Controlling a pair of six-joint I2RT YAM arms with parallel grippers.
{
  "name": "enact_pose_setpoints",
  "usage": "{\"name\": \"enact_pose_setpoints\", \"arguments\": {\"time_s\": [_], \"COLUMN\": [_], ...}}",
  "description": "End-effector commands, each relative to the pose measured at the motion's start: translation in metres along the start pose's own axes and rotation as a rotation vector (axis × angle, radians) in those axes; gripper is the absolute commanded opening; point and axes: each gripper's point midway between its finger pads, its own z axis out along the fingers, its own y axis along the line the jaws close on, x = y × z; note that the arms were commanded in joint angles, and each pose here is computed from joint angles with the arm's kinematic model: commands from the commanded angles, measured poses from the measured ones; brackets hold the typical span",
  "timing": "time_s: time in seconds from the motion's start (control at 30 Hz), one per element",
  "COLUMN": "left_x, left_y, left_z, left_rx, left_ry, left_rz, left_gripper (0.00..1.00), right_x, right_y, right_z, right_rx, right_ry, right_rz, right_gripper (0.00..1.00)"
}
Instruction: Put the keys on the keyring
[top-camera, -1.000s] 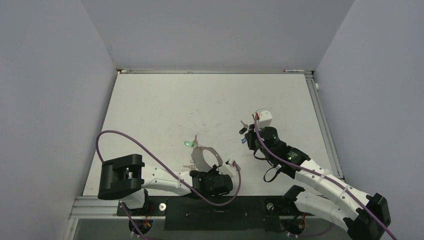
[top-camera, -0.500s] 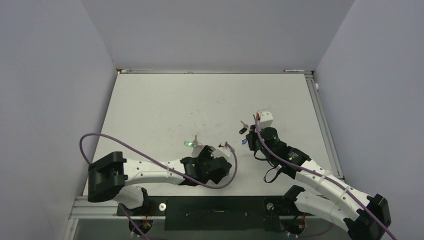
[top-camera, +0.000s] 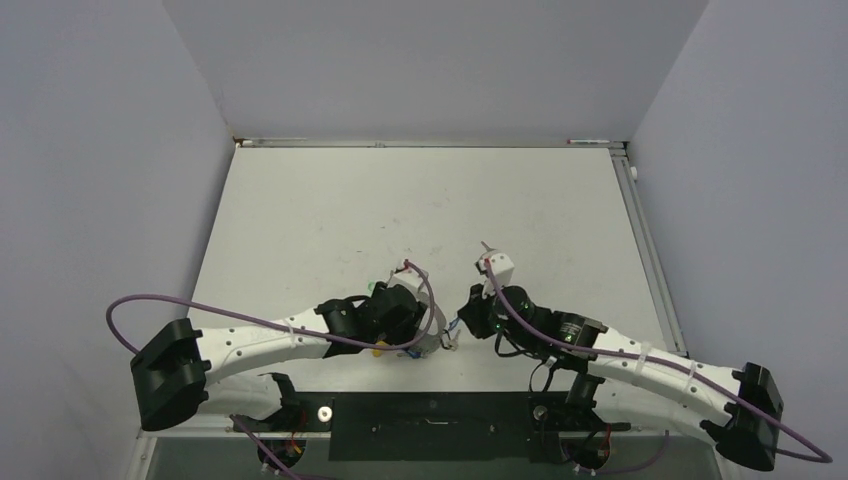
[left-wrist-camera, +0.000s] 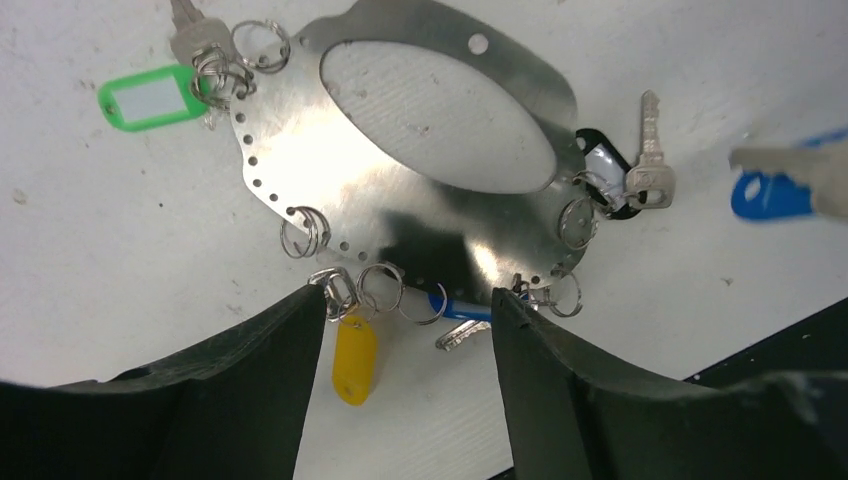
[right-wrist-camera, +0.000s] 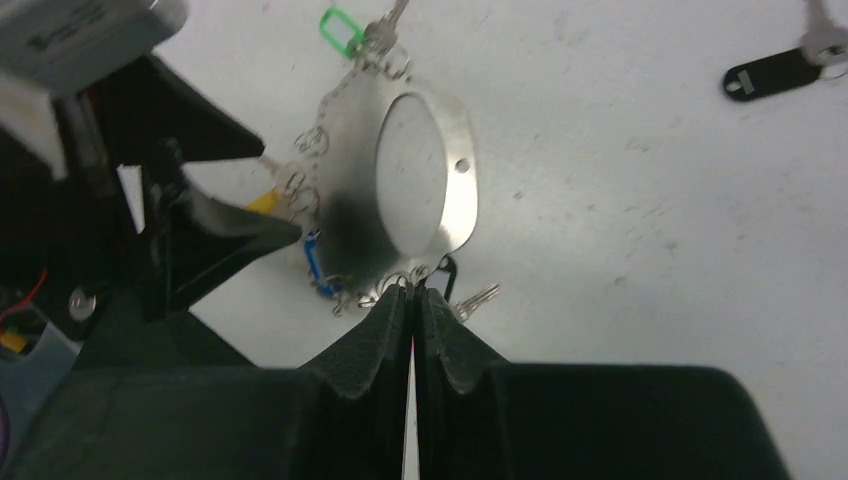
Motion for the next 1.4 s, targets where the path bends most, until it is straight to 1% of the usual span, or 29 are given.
{"name": "enact_pose_setpoints", "arguments": {"time_s": [0.0,0.1,0.2,0.37,0.63,0.7,0.8,1.0,1.23,1.37], "left_x": [0.006,0.011,0.013,0.015,0.008,0.01,0.013,0.023,0.027,0.028], "left_y": [-0.006,-0.009,-0.01,-0.017,-0.032,-0.036,-0.037,-0.041,-0.042,-0.043], "left_z": [0.01,0.015,0.016,0.012,0.002,0.002,0.008,0.019,0.023,0.024], "left_rx": [0.08,0.133,0.167,0.244,0.371,0.398,0.395,0.392,0.398,0.403], "left_ry": [-0.001,-0.03,-0.059,-0.098,-0.185,-0.185,-0.171,-0.124,-0.11,-0.108], "left_rz": [-0.119,-0.154,-0.148,-0.105,-0.101,-0.09,-0.08,-0.06,-0.053,-0.06], "left_gripper": [0.57,0.54,0.52,0.53,0.56,0.56,0.56,0.46,0.39,0.29], "right_x": [0.035,0.054,0.073,0.091,0.094,0.093,0.094,0.098,0.099,0.098], "right_y": [0.028,0.046,0.058,0.056,0.044,0.044,0.044,0.048,0.056,0.055], "right_z": [0.001,0.002,0.009,0.025,0.039,0.042,0.049,0.059,0.065,0.064], "right_rx": [-0.031,-0.055,-0.061,-0.003,0.077,0.084,0.082,0.065,0.027,0.016], "right_ry": [0.069,0.105,0.158,0.209,0.21,0.206,0.211,0.231,0.222,0.202], "right_rz": [0.04,0.008,-0.02,-0.045,-0.047,-0.049,-0.046,-0.048,-0.03,-0.016], "right_gripper": [0.05,0.05,0.05,0.05,0.05,0.05,0.05,0.05,0.05,0.05]}}
